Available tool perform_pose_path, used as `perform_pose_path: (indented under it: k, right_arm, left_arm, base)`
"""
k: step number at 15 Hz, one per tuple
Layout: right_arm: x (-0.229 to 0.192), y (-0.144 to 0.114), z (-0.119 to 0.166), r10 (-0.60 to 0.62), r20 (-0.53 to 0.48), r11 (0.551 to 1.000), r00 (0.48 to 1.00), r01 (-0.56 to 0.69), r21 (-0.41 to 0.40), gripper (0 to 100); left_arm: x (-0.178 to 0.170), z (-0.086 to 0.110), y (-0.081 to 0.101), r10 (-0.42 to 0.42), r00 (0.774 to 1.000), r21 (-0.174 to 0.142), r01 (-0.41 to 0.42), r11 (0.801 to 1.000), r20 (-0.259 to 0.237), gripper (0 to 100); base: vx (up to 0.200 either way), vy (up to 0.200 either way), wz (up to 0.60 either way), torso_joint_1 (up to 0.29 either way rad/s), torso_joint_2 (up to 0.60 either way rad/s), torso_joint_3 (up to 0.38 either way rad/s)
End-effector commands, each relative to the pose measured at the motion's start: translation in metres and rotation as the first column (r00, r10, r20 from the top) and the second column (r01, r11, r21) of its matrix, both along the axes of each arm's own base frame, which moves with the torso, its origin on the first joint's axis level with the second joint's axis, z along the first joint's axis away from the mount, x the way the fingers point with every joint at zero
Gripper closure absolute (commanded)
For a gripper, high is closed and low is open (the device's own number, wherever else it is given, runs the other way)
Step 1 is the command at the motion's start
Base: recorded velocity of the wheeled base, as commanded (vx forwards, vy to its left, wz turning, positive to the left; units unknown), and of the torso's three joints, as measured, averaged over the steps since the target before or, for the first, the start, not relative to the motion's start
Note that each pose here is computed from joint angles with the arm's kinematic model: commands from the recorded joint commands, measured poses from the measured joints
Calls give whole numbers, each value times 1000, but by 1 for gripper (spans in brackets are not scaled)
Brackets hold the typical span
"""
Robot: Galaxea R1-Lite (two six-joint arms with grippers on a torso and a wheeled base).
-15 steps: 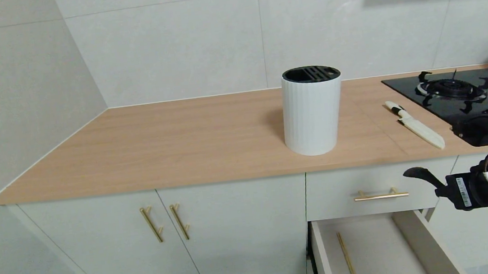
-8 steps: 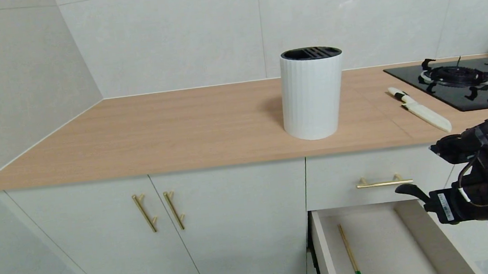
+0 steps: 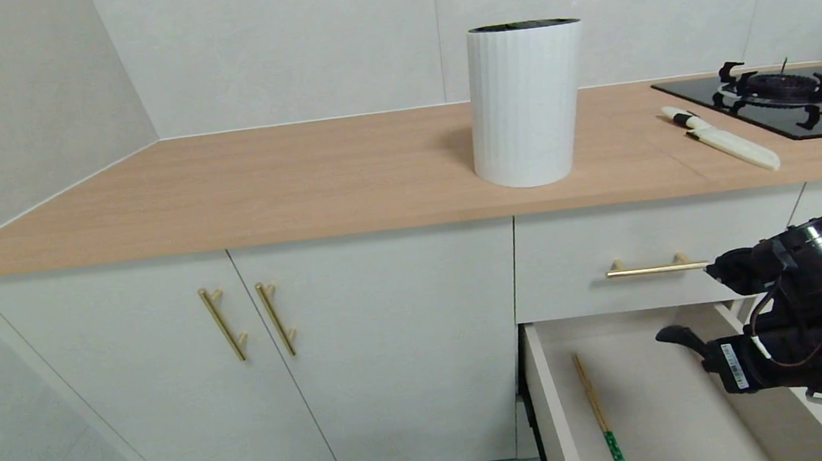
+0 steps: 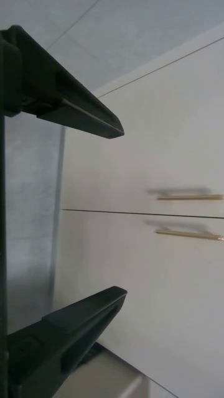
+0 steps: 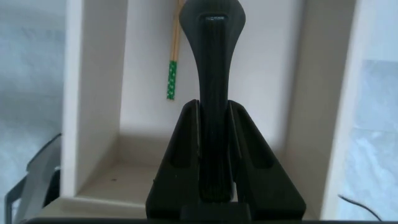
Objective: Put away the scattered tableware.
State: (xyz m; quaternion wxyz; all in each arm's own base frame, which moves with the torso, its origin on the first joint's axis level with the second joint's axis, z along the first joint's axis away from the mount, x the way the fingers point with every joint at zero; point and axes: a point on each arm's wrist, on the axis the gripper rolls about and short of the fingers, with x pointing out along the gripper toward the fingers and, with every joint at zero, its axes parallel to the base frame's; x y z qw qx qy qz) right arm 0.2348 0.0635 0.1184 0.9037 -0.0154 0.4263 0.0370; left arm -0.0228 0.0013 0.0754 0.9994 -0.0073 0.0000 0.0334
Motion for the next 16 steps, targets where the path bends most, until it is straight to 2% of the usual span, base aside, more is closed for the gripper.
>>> perform_pose_path:
  k: [1,6,11,13,16]
  right_arm:
    - [0,1,-2,4,-8,1000,1000,-4,-1,100]
    - [1,2,-6,9,-23,1000,1000,-9,-5,100]
    - [3,3,-7,8,-26,1000,1000,-8,-5,100]
    - [14,6,-22,8,-45,1000,999,-9,-8,100]
    - [43,14,-74,0,-64,1000,998,-1,-17,100]
  left_arm:
    - [0,0,0,1,1000,-1,-1,1000,0,0]
    - [0,0,0,1,1000,-1,-1,1000,0,0]
    - [0,0,0,1,1000,-1,-1,1000,0,0]
    - [0,0,0,1,1000,1,-1,1000,0,0]
    - [0,0,0,1,1000,-1,-1,1000,0,0]
  base:
    - [0,0,0,-95,437,354]
    - [0,0,0,-52,414,355]
    - [0,0,0,-5,63,55]
    - [0,0,0,0,0,0]
    - [0,0,0,0,0,0]
